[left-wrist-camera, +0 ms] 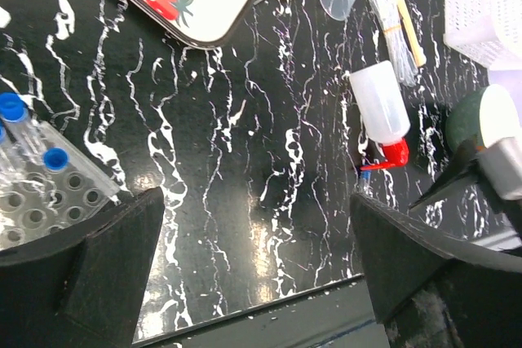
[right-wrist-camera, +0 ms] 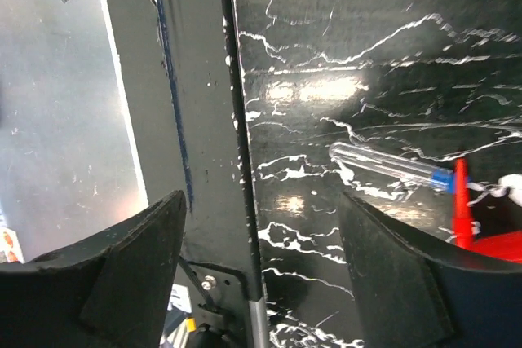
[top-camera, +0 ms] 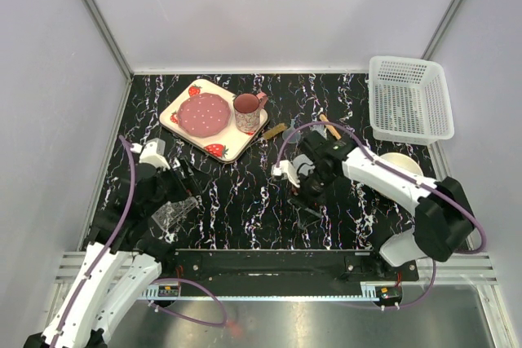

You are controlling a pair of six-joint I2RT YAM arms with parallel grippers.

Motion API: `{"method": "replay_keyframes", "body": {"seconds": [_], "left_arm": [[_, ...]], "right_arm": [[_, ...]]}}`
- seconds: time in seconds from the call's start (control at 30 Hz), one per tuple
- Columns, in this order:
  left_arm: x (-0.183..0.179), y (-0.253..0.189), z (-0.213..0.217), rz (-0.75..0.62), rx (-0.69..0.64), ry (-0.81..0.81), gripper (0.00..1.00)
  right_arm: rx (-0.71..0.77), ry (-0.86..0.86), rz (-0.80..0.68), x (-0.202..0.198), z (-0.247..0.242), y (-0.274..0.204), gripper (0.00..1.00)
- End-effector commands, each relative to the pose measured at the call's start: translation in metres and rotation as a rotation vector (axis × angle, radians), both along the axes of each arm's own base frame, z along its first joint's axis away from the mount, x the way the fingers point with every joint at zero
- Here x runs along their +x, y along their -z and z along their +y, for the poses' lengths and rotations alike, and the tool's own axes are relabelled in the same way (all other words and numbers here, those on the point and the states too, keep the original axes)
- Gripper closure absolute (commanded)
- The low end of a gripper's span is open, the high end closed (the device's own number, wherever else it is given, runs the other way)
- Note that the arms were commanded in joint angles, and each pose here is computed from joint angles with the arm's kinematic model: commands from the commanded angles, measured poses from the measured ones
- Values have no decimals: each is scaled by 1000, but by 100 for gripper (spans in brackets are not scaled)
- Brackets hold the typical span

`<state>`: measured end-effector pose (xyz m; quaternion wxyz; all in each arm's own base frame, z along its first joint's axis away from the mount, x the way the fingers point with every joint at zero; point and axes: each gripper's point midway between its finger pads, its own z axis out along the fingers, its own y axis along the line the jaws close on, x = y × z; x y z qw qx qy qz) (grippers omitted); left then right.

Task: Organize the chemistry lab equipment

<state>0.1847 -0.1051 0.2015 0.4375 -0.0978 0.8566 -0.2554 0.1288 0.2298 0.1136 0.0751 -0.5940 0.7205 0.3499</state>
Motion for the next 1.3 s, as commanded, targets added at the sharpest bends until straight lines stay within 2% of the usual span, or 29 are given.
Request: {"method": "replay_keyframes", "body": {"seconds": [0.0,0.27,0.4,0.6,0.73,0.93,1.0,1.27], "left_arm": [[7,-15,-24,-50,-139,57,1],[7,-10,-26,-34,-144,64,1],[5,-8,-24,-30,-138,61,1],[5,-9,-23,-34,-133,53,1],[4,-12,-18,-46,-120,40,1],[2,-14,-15,-49,-110,34,1],[2,-12,-15,-44,-107,34,1],[0,-12,-12,-42,-101,23,1]], "right_arm": [[-185,37,25,-11,-5,27,23],[-375,80,62,-6,-14,63,35],[-430,97,69,-4,-17,74,34],[-483,136,53,12,-12,85,29],[-489,156,37,23,-4,87,22],[-517,195,-3,40,2,91,20],[-528,208,-12,45,4,95,14],[-523,258,-66,67,17,96,14]]}}
